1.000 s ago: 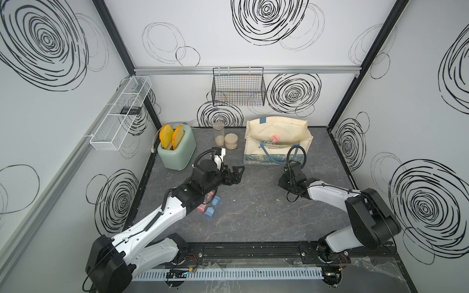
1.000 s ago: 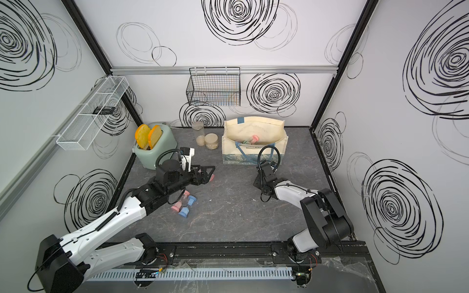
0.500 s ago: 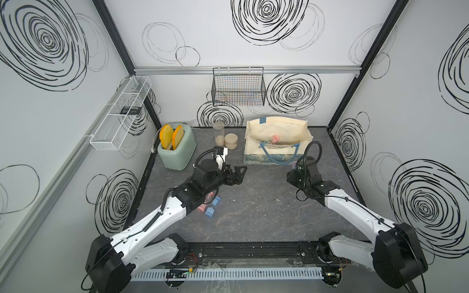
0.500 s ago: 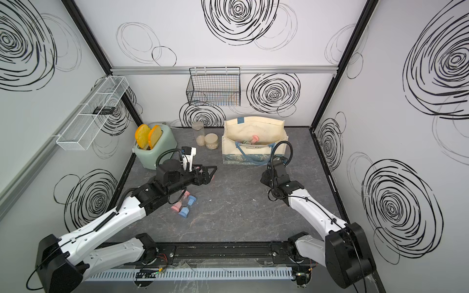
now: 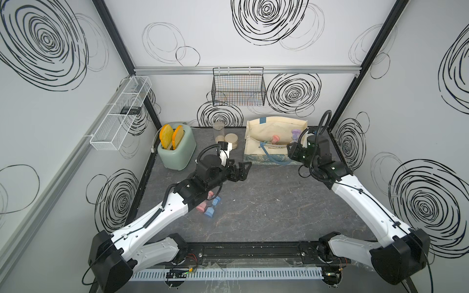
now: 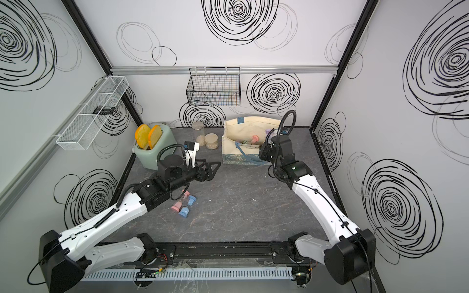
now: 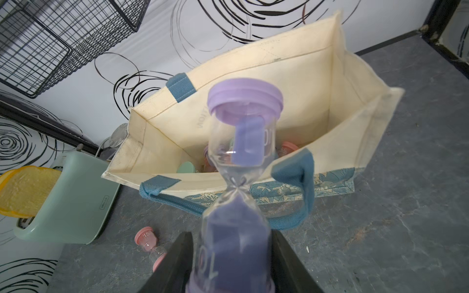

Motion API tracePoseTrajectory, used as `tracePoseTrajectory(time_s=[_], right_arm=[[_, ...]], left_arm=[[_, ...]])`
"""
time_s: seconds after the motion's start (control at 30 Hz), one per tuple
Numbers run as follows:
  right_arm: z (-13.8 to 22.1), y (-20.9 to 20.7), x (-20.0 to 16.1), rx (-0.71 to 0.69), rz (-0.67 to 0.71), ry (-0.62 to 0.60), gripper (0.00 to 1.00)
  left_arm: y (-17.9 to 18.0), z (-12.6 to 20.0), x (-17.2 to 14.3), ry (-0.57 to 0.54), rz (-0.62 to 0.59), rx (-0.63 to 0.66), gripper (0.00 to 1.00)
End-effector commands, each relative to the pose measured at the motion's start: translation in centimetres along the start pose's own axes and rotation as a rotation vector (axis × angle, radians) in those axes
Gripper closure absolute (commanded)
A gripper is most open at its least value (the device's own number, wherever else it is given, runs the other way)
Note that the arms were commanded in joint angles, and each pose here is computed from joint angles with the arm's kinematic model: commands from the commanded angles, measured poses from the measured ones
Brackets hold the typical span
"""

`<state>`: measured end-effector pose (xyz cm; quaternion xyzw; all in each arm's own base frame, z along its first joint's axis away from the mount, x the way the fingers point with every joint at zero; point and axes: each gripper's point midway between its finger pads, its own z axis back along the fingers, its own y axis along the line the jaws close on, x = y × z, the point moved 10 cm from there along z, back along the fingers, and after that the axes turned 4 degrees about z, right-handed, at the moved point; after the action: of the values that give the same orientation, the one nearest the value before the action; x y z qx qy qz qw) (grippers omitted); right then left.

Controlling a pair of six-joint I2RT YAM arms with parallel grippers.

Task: Put the hourglass into the canvas bag
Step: Place the hourglass in the canvas bag.

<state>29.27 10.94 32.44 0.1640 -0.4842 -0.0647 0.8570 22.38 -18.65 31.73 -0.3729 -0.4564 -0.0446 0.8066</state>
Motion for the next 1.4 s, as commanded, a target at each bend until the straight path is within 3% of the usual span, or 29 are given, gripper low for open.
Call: tracePoseTrajectory(time_s=[0.0,0.37,0.73,0.9,1.1,1.37], right_arm=[[-2.1,0.9,1.9,0.077,0.077,0.000,0.71],[-11.2,0.6,4.9,0.089,0.173,0.094,0.71],[-17.5,-1.7,1.5,0.015,0.165,0.236,0.69],[-18.7,-2.9,-0.1,-0.036,0.159,0.298,0.65],[-19.1,-3.3,-0.1,-0.081,0.147,0.357,0.49],[-16.1,-2.1,2.2,-0.044,0.146,0.273,0.31]], left_arm=[[-1.1,0.3,1.8,-0.071,-0.019,-0.010,0.04],[-0.5,0.7,3.0,-0.104,-0.020,0.026,0.04],[1.0,0.6,2.7,-0.096,0.007,0.057,0.04],[1.2,0.5,2.5,-0.089,0.011,0.062,0.04],[1.4,0.4,2.4,-0.084,0.019,0.058,0.04],[1.2,0.9,2.7,-0.094,0.020,0.050,0.04]])
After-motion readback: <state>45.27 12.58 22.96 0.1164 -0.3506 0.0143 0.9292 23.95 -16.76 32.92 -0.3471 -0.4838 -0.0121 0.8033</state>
